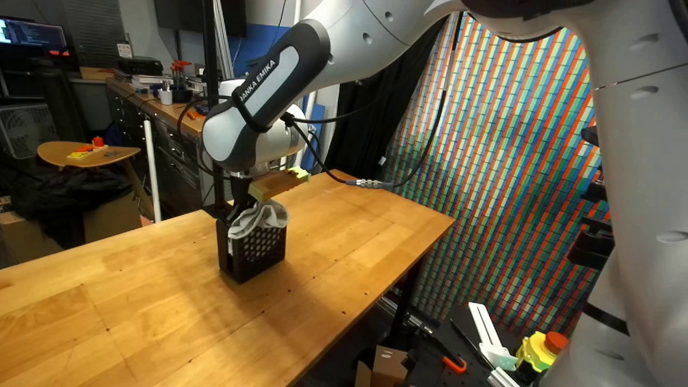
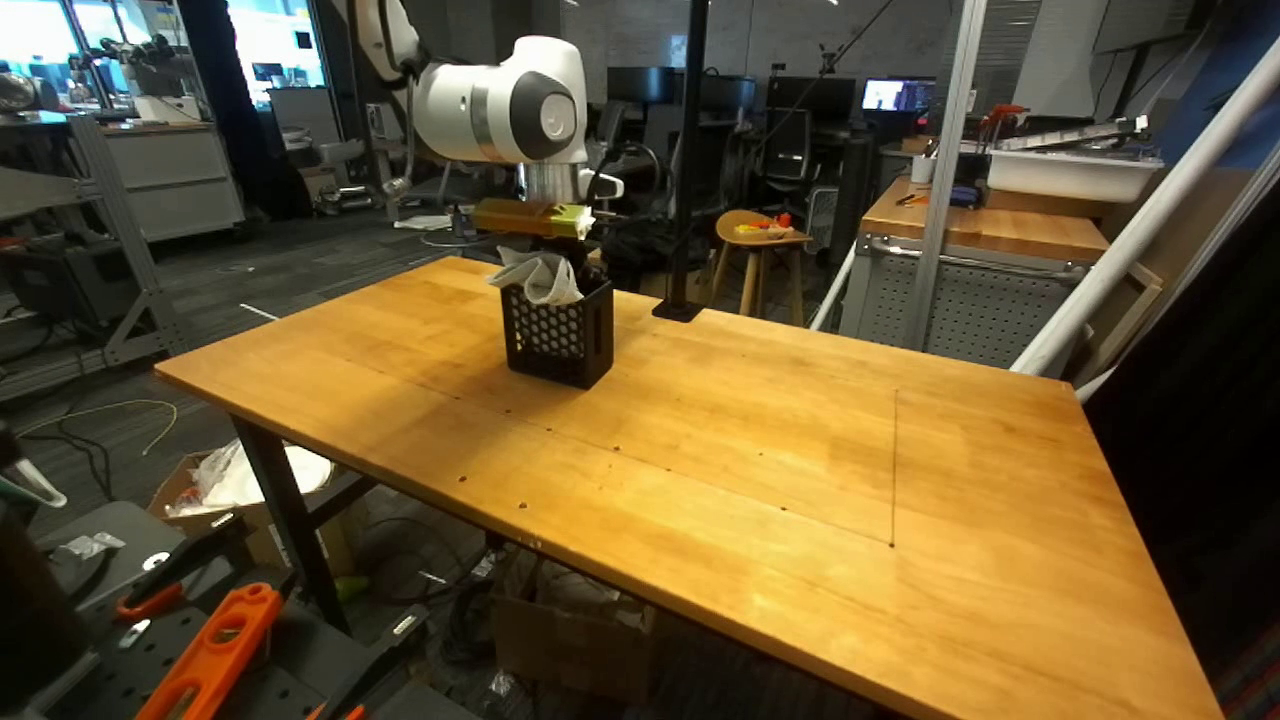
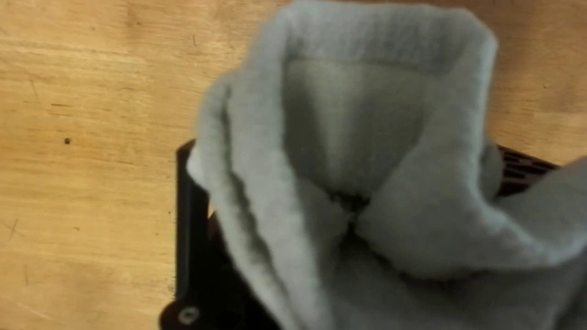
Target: Put the white towel in the black box
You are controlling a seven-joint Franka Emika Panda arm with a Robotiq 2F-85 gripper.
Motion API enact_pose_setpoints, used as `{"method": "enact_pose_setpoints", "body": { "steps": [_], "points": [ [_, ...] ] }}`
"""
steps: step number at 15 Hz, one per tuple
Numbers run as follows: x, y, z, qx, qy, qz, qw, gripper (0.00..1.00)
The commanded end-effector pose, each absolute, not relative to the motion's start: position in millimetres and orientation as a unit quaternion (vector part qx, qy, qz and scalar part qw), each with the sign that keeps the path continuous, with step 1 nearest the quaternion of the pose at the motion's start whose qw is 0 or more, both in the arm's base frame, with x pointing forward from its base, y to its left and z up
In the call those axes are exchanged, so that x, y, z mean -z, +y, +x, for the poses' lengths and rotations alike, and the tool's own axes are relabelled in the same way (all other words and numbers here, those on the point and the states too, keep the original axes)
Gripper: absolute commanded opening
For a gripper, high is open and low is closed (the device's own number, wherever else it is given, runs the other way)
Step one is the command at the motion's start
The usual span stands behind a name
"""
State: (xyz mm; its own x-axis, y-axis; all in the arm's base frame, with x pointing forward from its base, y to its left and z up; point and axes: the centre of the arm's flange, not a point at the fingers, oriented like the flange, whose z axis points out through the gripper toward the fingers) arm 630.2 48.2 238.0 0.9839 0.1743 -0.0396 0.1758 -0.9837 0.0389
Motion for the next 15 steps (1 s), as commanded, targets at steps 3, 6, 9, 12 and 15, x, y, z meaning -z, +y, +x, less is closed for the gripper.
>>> {"method": "enact_pose_setpoints", "body": {
  "steps": [3,6,9,12,15],
  "points": [
    [-244.8,52.7,627.1,0.012,0.099,0.995,0.014,0.12],
    [-262.4,55.9,628.2,0.002,0.102,0.995,0.021,0.12],
    [-285.9,61.2,627.9,-0.01,0.107,0.994,0.03,0.12],
    [-314.3,67.2,625.2,-0.025,0.114,0.992,0.041,0.12],
    [-343.8,73.4,619.8,-0.041,0.12,0.991,0.054,0.12]
  ]
}}
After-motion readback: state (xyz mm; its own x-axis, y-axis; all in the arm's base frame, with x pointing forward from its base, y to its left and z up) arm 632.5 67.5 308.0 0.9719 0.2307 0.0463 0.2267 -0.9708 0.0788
